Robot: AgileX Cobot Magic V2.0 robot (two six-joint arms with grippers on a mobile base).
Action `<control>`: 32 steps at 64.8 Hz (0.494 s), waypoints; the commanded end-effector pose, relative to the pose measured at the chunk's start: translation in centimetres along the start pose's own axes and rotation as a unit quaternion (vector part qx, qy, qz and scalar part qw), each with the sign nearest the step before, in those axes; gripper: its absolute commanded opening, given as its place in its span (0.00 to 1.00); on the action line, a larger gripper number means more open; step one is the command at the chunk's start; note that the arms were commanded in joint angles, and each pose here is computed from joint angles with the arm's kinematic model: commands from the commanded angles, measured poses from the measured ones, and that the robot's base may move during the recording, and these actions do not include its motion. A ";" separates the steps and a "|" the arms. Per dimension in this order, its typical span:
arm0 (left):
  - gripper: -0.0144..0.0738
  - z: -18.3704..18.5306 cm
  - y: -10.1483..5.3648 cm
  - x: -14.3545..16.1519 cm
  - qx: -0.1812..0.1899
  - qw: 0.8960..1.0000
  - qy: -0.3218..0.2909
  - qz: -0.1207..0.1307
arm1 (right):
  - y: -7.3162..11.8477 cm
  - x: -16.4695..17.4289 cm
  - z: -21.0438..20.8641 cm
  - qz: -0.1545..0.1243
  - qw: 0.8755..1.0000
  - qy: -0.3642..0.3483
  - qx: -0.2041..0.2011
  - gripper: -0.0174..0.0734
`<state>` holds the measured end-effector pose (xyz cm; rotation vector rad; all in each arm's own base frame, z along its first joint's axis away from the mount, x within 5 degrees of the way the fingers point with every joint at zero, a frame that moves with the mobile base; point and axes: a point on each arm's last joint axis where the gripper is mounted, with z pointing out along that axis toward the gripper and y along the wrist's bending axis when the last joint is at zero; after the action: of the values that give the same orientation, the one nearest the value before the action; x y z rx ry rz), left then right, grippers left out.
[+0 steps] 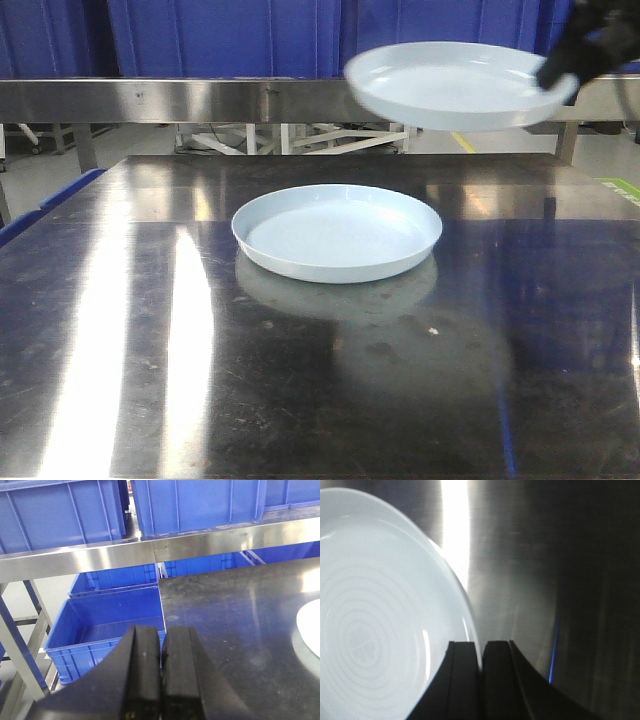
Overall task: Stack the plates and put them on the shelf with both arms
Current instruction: 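Lift the plate and lower it onto the center plate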
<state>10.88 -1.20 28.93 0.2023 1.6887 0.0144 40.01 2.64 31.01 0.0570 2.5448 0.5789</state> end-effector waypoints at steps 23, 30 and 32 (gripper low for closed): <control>0.26 -0.2 0.2 -1.7 -0.006 0.998 -0.056 -0.006 | 5.7 1.6 6.5 -0.027 0.998 0.036 -0.047 0.26; 0.26 -0.2 0.2 -1.7 -0.006 0.998 -0.056 -0.006 | 5.4 1.8 6.7 -0.032 0.998 0.043 -0.037 0.32; 0.26 -0.2 0.2 -1.7 -0.006 0.998 -0.056 -0.006 | 5.3 1.9 6.7 -0.035 0.998 0.045 -0.034 0.34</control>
<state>10.88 -1.20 28.93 0.2023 1.6887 0.0144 41.67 10.56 23.69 -0.0916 2.7103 0.6421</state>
